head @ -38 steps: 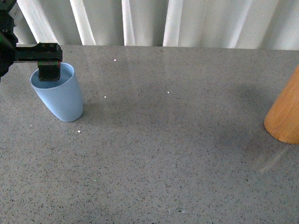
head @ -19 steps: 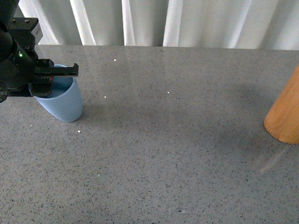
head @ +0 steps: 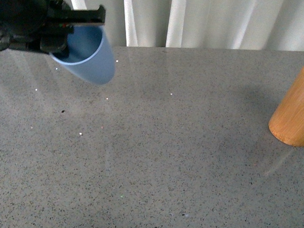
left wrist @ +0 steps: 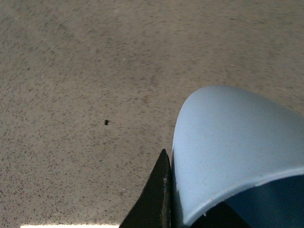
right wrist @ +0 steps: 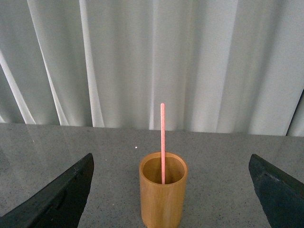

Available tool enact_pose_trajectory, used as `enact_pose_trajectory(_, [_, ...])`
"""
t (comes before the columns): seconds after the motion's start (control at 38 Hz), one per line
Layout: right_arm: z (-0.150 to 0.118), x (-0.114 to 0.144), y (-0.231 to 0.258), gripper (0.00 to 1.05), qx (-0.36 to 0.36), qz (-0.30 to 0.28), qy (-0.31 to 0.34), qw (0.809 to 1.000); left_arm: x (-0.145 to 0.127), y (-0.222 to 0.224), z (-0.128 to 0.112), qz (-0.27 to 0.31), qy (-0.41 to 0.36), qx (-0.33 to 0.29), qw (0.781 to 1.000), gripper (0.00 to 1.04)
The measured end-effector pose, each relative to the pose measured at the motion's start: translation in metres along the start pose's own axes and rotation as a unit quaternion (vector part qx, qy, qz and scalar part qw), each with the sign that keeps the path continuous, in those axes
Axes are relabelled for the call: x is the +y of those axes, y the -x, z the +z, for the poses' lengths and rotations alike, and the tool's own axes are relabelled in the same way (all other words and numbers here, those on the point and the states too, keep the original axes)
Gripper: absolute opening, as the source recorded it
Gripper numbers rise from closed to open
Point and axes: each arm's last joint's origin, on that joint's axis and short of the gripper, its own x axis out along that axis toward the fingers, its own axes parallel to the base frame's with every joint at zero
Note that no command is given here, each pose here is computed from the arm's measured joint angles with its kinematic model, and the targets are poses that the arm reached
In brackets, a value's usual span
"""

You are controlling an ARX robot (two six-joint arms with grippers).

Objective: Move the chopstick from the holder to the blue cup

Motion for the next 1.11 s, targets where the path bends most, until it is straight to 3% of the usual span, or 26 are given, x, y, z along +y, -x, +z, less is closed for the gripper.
enact_pose_trajectory(0.18, [0.0,0.0,0.0,0.95,0.0,0.0,0.0,1.0,-0.056,0.017,-0.008,-0.044,-0.103,0.013,0.994,0.04])
enact_pose_trajectory(0.47, [0.0,0.0,0.0,0.95,0.0,0.0,0.0,1.0,-0.117,-0.001,-0.027,-0.078,-0.164,0.043,0.982,0.04])
enact_pose_trajectory(0.79, [0.0,0.0,0.0,0.95,0.0,0.0,0.0,1.0,-0.132,-0.049,-0.054,-0.046,-0.187,0.089,0.977,0.04])
enact_pose_trajectory(1.11, [0.0,0.0,0.0,0.95,0.0,0.0,0.0,1.0,-0.136,-0.059,-0.05,-0.036,-0.186,0.08,0.979,0.04])
